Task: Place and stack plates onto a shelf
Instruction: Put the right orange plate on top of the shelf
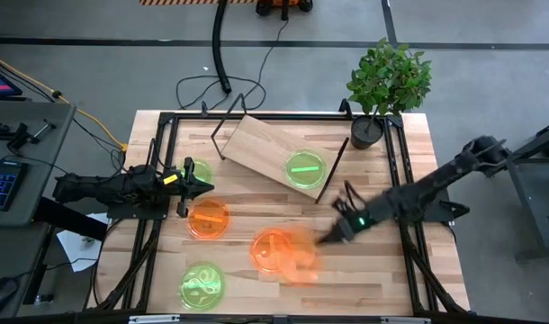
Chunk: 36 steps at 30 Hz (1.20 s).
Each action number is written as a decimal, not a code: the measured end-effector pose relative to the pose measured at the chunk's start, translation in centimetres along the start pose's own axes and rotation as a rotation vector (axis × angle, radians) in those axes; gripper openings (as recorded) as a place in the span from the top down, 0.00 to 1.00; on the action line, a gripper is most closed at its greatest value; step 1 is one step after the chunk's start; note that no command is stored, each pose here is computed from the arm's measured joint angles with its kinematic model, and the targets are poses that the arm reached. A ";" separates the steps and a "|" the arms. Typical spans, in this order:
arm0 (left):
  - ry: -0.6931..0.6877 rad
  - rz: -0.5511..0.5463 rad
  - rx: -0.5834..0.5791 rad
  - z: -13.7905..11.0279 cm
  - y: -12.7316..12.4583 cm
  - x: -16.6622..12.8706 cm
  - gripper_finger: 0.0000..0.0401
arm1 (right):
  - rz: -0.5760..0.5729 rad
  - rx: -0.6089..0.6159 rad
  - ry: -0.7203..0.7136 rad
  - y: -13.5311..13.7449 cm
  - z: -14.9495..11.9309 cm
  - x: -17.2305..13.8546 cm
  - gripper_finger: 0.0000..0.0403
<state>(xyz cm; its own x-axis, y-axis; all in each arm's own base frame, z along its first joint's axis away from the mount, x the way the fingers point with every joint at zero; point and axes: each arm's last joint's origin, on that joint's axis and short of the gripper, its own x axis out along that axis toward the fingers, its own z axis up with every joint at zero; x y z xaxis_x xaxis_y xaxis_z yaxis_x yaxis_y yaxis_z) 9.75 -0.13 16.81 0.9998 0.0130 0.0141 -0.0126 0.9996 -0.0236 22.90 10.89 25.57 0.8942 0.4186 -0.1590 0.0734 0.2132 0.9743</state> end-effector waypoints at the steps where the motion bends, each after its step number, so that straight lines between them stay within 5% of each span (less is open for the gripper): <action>1: 0.000 0.000 0.000 0.0 0.0 0.0 1.00 | 0.003 -0.036 -0.049 1.1 1.5 0.1 1.00; 7: 0.000 -0.001 0.000 0.0 0.0 0.0 1.00 | -0.092 -0.280 -0.309 7.2 11.0 -1.5 1.00; 14: 0.000 0.000 0.000 0.0 0.0 0.0 1.00 | -0.408 -0.427 -0.451 8.7 20.2 -3.0 1.00; 24: 0.000 -0.001 0.000 0.0 0.0 0.0 1.00 | -0.744 -0.386 -0.335 1.3 29.8 1.2 1.00; 29: 0.000 0.000 0.000 0.0 0.0 0.0 1.00 | -0.886 -0.332 -0.229 -3.0 31.9 2.8 1.00; 36: 0.000 0.000 0.000 0.0 0.0 0.0 1.00 | -0.943 -0.284 -0.195 -6.4 33.1 3.5 1.00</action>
<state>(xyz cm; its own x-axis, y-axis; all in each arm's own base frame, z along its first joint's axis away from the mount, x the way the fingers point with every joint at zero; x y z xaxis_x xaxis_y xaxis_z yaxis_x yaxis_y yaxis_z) 9.76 -0.14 16.81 0.9998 0.0126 0.0139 -0.0122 0.9996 -0.0236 40.20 -18.25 24.07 0.5834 -0.1770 -0.7926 0.7042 0.5964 0.3852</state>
